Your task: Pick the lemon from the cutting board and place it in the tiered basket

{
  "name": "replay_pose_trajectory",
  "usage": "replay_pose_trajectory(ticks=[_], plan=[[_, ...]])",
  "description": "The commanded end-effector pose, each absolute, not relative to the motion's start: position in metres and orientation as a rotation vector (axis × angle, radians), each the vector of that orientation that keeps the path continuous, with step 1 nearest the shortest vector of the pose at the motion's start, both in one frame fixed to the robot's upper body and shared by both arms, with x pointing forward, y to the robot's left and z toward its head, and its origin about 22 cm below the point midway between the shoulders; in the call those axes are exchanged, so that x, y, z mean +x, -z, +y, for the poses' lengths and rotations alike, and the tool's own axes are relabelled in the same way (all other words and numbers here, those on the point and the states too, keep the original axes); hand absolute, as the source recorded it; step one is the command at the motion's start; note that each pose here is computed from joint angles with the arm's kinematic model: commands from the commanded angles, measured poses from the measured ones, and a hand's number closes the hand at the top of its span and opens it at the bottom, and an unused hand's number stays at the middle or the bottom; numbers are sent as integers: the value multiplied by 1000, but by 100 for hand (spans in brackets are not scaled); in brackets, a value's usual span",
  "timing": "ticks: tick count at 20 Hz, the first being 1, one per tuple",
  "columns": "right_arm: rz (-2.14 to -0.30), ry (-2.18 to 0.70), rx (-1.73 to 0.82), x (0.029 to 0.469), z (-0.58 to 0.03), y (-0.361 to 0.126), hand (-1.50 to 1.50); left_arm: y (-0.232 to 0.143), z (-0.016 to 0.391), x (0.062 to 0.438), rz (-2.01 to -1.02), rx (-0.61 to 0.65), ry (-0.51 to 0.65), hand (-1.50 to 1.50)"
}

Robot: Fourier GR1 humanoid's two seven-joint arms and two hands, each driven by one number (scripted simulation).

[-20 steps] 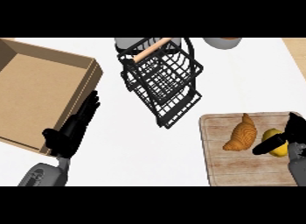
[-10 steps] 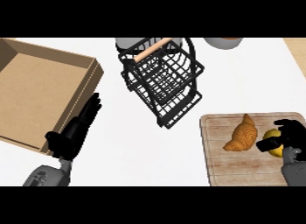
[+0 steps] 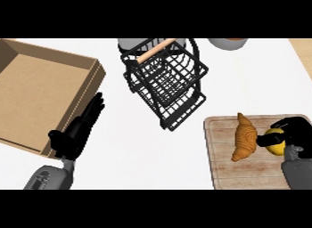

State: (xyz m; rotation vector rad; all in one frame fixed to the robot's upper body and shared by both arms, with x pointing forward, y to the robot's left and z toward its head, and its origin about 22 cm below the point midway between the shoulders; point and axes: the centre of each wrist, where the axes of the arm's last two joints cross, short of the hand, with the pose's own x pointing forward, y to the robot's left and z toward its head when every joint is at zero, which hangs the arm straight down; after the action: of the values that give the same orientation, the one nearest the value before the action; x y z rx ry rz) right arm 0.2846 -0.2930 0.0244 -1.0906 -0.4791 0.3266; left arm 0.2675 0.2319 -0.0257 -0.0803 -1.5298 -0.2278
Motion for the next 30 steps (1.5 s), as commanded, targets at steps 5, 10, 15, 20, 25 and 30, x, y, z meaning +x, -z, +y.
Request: replay_pose_trajectory(ticks=[5, 10, 15, 20, 25, 30], plan=[[-482, -297, -1167, 249, -247, -30, 150, 9, 225, 273, -1534, -60, 238, 0], [-548, -439, -1166, 159, -184, -22, 150, 22, 246, 263, -1523, -22, 175, 0], [-804, -233, -1170, 124, -171, -75, 150, 30, 232, 257, -1499, -36, 193, 0], [-1107, -90, -1179, 115, -145, -136, 150, 19, 239, 266, -1530, -43, 205, 0], [-1189, -83, -1242, 108, -125, -175, 150, 18, 241, 273, -1526, -49, 225, 0], [-1219, -76, -1236, 126, -119, -193, 150, 12, 230, 268, -1539, -56, 248, 0]])
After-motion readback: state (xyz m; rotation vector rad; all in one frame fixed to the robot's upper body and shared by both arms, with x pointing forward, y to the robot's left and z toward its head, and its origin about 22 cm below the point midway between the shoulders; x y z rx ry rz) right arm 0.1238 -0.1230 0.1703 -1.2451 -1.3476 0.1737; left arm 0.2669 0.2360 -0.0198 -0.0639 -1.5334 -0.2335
